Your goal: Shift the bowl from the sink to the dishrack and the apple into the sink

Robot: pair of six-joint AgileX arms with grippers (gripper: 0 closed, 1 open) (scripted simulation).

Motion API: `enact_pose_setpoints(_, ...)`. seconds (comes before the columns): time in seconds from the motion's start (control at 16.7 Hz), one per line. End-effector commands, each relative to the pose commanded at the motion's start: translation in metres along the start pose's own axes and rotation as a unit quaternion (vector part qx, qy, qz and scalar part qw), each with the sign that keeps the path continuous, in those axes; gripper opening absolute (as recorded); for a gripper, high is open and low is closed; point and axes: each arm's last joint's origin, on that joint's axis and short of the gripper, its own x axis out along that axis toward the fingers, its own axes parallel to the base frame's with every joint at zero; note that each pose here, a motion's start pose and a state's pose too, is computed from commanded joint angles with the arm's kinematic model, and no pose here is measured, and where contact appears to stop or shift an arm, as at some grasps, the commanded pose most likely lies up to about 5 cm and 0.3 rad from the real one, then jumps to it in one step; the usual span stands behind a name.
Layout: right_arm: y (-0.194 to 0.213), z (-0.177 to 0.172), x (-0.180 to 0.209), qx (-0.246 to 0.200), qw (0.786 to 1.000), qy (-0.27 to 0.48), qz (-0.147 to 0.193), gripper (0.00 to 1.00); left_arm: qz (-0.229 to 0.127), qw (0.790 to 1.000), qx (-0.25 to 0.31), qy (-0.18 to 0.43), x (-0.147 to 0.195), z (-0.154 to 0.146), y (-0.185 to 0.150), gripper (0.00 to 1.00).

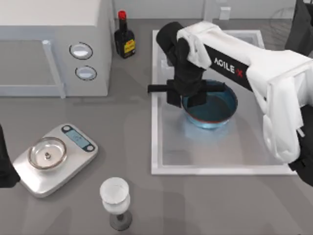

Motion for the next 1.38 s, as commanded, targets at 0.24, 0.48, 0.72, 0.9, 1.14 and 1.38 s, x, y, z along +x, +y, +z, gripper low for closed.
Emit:
enact_pose_setpoints(0.24, 0.0, 0.0, 0.0, 0.0, 1.0, 0.0, 0.0, 0.0, 0.0, 1.0, 0.0, 0.0, 0.0, 0.0, 0.0, 1.0)
enact_pose_setpoints(0.48, -0.001, 0.001, -0.003, 0.002, 1.0, -0.002, 0.0, 0.0, 0.0, 1.0, 0.0, 0.0, 0.0, 0.0, 0.0, 1.0)
enact_pose_setpoints(0.72, 0.02, -0.014, -0.046, -0.002, 1.0, -0.001, 0.001, 0.0, 0.0, 1.0, 0.0, 0.0, 0.0, 0.0, 0.0, 1.0)
enact_pose_setpoints(0.9, 0.04, -0.043, -0.116, -0.003, 1.0, -0.002, 0.002, 0.0, 0.0, 1.0, 0.0, 0.0, 0.0, 0.0, 0.0, 1.0)
enact_pose_setpoints(1.14, 0.048, -0.107, -0.227, 0.0, 1.0, -0.005, 0.005, 0.0, 0.0, 1.0, 0.0, 0.0, 0.0, 0.0, 0.0, 1.0)
enact_pose_setpoints(1.38, 0.026, -0.181, -0.316, 0.002, 1.0, -0.008, 0.009, 0.0, 0.0, 1.0, 0.0, 0.0, 0.0, 0.0, 0.0, 1.0)
